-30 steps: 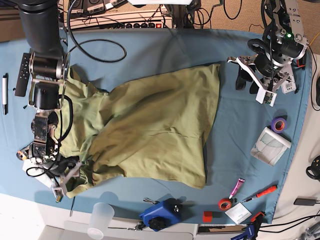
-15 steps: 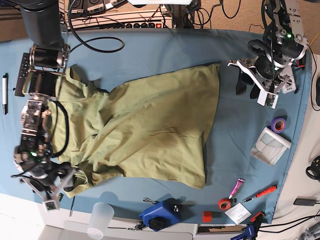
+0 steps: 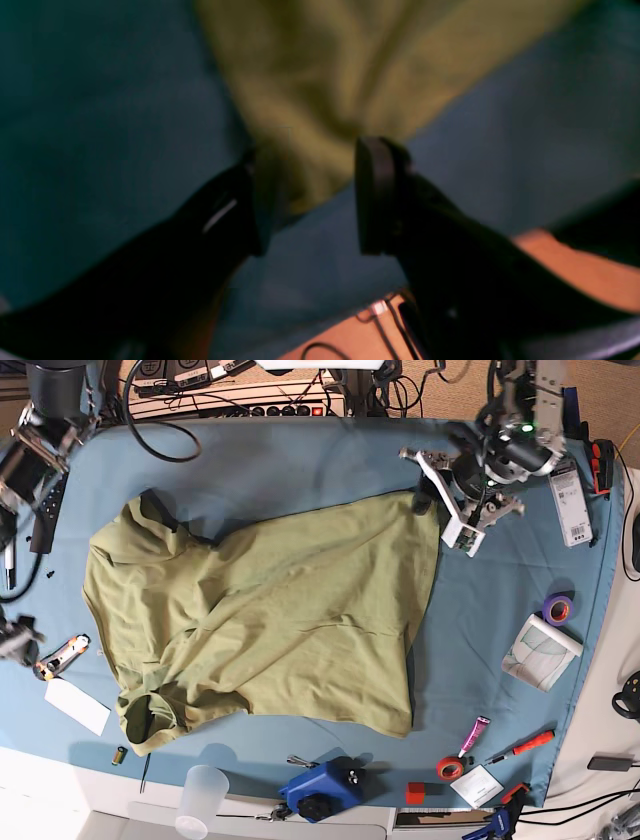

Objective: Layout the t-shirt on the table in an organized manner, then fold the t-shirt properly
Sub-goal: 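Grasp the shirt's shoulder edge with both grippers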

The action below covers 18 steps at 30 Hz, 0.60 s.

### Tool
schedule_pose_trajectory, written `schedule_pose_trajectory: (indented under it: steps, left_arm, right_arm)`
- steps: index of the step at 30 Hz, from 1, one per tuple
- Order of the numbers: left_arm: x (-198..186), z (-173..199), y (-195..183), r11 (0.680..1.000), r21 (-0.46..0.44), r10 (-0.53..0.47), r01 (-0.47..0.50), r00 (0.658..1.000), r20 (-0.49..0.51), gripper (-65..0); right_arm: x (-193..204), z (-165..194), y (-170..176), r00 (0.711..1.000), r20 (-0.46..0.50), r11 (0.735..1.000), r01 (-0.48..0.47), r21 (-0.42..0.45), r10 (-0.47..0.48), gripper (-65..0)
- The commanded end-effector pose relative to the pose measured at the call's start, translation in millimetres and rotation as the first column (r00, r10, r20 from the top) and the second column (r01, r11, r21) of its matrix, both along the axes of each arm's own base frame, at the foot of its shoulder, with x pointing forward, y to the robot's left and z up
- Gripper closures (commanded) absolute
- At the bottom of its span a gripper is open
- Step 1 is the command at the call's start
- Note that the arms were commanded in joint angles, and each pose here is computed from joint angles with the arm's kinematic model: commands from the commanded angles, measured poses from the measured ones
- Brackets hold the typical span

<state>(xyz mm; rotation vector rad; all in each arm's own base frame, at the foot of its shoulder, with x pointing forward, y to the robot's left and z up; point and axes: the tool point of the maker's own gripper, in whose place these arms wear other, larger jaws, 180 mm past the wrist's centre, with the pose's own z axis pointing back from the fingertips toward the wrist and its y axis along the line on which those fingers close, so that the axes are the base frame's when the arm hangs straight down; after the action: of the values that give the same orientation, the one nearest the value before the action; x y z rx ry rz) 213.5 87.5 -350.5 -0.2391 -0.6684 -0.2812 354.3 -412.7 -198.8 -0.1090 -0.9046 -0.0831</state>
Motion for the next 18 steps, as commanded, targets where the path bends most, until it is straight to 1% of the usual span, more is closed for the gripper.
schedule_pose_trajectory:
  steps: [1, 4, 8, 10, 15, 18]
  left_arm:
    - [4, 5, -2, 1.0, -0.003, 0.003, -0.003, 1.0, 0.026, -27.1]
    - [4, 3, -2, 1.0, 0.007, 0.016, -0.016, 1.0, 0.018, -27.1]
    - [2, 1, -6, 1.0, -0.006, 0.022, -0.022, 1.0, 0.008, -27.1]
    - [2, -2, -8, 1.0, -0.012, 0.027, -0.027, 1.0, 0.0, -27.1]
    - [-4, -25, -2, 0.999, 0.011, 0.041, -0.04, 0.997, -0.063, -27.1]
    - [-5, -40, -3, 0.999, -0.011, 0.046, -0.048, 0.993, -0.111, -27.1]
  right_arm:
    - [-6, 20, -13, 0.999, 0.045, 1.0, 0.012, -0.022, -0.011, -31.4]
    - [-35, 13, -30, 0.998, 0.035, 0.999, 0.046, 0.02, -0.047, -31.4]
    - [-67, 13, -46, 0.992, 0.092, 0.993, 0.082, 0.09, -0.09, -31.4]
    - [-82, 9, -51, 0.99, 0.101, 0.99, 0.089, 0.11, -0.1, -31.4]
    - [-112, -10, -53, 0.995, 0.052, 0.99, 0.076, 0.118, -0.083, -31.4]
    - [-122, -22, -48, 0.998, 0.012, 0.99, 0.06, 0.13, -0.062, -31.4]
